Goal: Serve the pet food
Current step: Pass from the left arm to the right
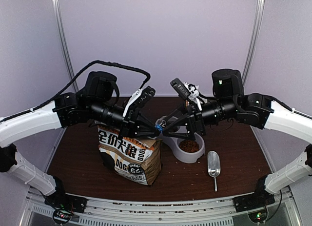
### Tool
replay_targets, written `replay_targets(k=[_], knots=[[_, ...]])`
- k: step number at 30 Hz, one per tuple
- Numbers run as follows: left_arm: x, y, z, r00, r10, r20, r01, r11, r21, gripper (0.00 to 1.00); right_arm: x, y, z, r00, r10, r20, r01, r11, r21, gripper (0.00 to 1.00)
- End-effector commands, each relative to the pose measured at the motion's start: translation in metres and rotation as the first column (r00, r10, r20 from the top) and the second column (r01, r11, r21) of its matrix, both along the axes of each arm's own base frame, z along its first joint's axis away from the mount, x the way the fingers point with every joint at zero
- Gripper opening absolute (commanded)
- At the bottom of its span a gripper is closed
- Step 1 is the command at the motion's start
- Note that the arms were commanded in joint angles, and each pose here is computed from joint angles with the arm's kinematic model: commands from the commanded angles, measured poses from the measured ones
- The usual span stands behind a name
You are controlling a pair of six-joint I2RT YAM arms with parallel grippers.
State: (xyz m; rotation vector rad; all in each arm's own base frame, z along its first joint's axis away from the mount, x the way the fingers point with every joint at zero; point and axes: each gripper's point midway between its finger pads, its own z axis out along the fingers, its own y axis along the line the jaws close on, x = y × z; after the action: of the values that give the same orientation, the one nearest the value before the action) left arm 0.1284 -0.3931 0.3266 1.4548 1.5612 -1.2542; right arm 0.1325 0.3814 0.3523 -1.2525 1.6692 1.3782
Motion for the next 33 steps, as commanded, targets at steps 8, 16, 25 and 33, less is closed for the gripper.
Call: replay_targets(k=[8,16,25,33], knots=[[0.0006,0.0,0.0141,1.0,0.009,0.027,-0.008,0.999,-0.044,0.05,0.0024,0.0073,0.0065,0.999,-0.021,0.031,0.022,1.0,-0.02,0.46],[0.0065,0.0008,0.0085,0.998,0.037,0.05,-0.036,0.999,-0.021,0.05,0.0044,0.0059,0.0089,0.999,-0.038,0.032,0.038,0.999,-0.022,0.3],[0.007,0.0011,0.0076,0.998,0.037,0.06,-0.036,0.999,-0.016,0.05,0.0045,0.0065,0.0123,0.999,-0.037,0.033,0.038,0.999,-0.009,0.44],[0.0065,0.0005,0.0082,0.998,0.032,0.058,-0.031,0.999,-0.017,0.05,0.0038,0.0068,0.0137,0.999,-0.035,0.034,0.035,0.999,0.0,0.38]])
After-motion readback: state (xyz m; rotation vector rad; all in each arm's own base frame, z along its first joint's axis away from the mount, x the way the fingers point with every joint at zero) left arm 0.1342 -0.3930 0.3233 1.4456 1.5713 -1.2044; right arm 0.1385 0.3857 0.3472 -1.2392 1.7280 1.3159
